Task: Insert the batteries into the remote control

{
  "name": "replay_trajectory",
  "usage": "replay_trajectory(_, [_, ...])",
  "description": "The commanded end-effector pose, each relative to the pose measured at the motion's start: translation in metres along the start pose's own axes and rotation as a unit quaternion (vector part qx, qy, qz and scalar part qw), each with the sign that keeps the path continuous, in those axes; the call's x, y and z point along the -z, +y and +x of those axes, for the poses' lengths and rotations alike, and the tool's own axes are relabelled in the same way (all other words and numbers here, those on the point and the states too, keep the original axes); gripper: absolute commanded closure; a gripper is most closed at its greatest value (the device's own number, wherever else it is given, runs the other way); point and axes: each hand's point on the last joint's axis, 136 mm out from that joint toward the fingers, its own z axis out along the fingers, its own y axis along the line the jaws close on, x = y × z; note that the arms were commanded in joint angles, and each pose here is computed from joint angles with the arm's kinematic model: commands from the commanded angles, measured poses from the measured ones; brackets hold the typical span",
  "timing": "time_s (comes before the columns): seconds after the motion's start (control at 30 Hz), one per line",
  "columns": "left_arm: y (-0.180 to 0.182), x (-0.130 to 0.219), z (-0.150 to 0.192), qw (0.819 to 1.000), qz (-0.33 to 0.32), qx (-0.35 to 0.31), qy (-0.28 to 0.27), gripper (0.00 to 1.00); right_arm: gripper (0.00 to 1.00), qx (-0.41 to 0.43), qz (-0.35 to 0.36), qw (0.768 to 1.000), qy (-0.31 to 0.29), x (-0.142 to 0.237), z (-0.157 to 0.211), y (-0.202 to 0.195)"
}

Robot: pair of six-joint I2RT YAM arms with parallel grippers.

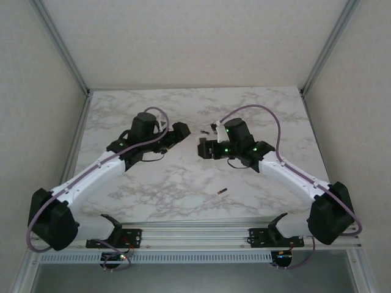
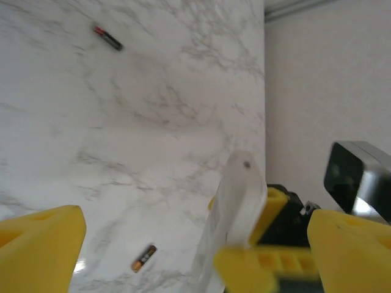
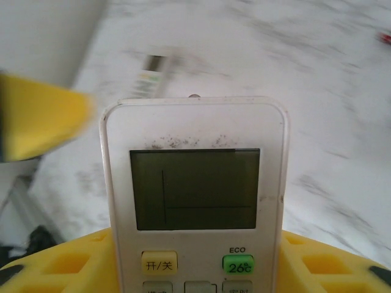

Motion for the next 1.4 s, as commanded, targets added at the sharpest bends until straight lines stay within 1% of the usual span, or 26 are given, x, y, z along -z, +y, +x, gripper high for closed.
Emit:
replay_trajectory(0.0, [-0.031,-0.002,0.012,0.999,0.029,-0.027,0.030,0.15,0.57,0.059,-0.062,0.996,-0.018,0.004,-0.006,0.035])
replay_trajectory(0.1, [-0.029,-0.009,0.020,0.999,0.023,-0.020,0.035,0.25,0.56,0.099,-0.089,0.991,-0.022,0.007,-0.006,0.057])
replay_trajectory(0.13, [-0.030,-0.010,0.022,0.999,0.025,-0.018,0.037,0.28,0.56,0.105,-0.091,0.990,-0.023,0.008,-0.007,0.058])
replay_trajectory(0.2, [-0.032,-0.013,0.028,0.999,0.029,-0.016,0.042,0.39,0.55,0.122,-0.094,0.988,-0.015,0.005,-0.004,0.067])
replay_trajectory(0.3, [-0.036,-0.015,0.038,0.998,0.030,-0.024,0.051,0.55,0.55,0.128,-0.084,0.988,-0.013,0.001,-0.007,0.066])
replay_trajectory(0.33, [-0.034,-0.015,0.040,0.998,0.025,-0.024,0.054,0.60,0.55,0.130,-0.086,0.988,-0.015,0.001,-0.008,0.067])
replay_trajectory(0.4, [-0.027,-0.015,0.042,0.998,0.008,-0.022,0.053,0.72,0.55,0.137,-0.095,0.986,-0.025,0.001,-0.011,0.072])
replay_trajectory(0.5, [-0.020,-0.010,0.039,0.999,-0.010,-0.017,0.040,0.87,0.53,0.144,-0.095,0.985,-0.028,0.001,-0.013,0.075])
replay_trajectory(0.53, [-0.021,-0.008,0.037,0.999,-0.012,-0.016,0.034,0.90,0.52,0.146,-0.096,0.984,-0.031,0.003,-0.014,0.076])
replay_trajectory(0.57, [-0.020,-0.006,0.034,0.999,-0.017,-0.014,0.026,0.93,0.47,0.150,-0.095,0.984,-0.033,0.005,-0.016,0.077])
replay_trajectory(0.6, [-0.017,-0.004,0.029,0.999,-0.029,-0.009,0.014,0.96,0.39,0.154,-0.090,0.983,-0.036,0.008,-0.018,0.077])
replay_trajectory(0.67, [-0.005,0.002,0.021,0.998,-0.068,0.003,-0.004,1.00,0.31,0.176,-0.064,0.981,-0.055,0.021,-0.026,0.077])
replay_trajectory(0.73, [0.012,0.010,0.015,0.992,-0.117,0.033,-0.027,1.00,0.26,0.216,-0.017,0.971,-0.099,0.038,-0.036,0.069])
replay_trajectory(0.77, [0.023,0.015,0.012,0.987,-0.142,0.060,-0.041,1.00,0.24,0.246,0.001,0.961,-0.123,0.046,-0.036,0.065])
replay_trajectory(0.83, [0.037,0.021,0.010,0.979,-0.162,0.110,-0.056,1.00,0.21,0.313,0.012,0.935,-0.165,0.055,-0.029,0.067])
replay_trajectory(0.9, [0.043,0.026,0.012,0.969,-0.159,0.175,-0.067,1.00,0.19,0.398,0.013,0.894,-0.205,0.059,-0.012,0.073])
replay_trajectory(0.93, [0.043,0.027,0.012,0.966,-0.151,0.198,-0.072,1.00,0.18,0.427,0.017,0.877,-0.219,0.061,-0.007,0.075])
replay_trajectory(0.97, [0.042,0.030,0.012,0.961,-0.143,0.222,-0.079,1.00,0.18,0.465,0.020,0.853,-0.238,0.061,0.001,0.078])
replay_trajectory(1.0, [0.043,0.033,0.010,0.956,-0.139,0.242,-0.090,1.00,0.18,0.501,0.020,0.830,-0.246,0.060,0.011,0.081])
replay_trajectory(1.1, [0.047,0.045,0.005,0.944,-0.148,0.273,-0.115,1.00,0.19,0.583,0.031,0.777,-0.234,0.049,0.030,0.084])
replay_trajectory(1.17, [0.046,0.049,0.003,0.941,-0.146,0.282,-0.117,1.00,0.21,0.615,0.048,0.756,-0.219,0.037,0.034,0.079])
replay_trajectory(1.23, [0.044,0.050,0.003,0.941,-0.142,0.285,-0.115,1.00,0.25,0.629,0.077,0.740,-0.224,0.028,0.027,0.074])
replay_trajectory(1.3, [0.046,0.052,0.003,0.940,-0.146,0.286,-0.116,1.00,0.29,0.634,0.103,0.730,-0.235,0.022,0.016,0.072])
replay_trajectory(1.37, [0.048,0.055,0.003,0.938,-0.150,0.288,-0.118,1.00,0.34,0.633,0.104,0.728,-0.244,0.017,0.009,0.077])
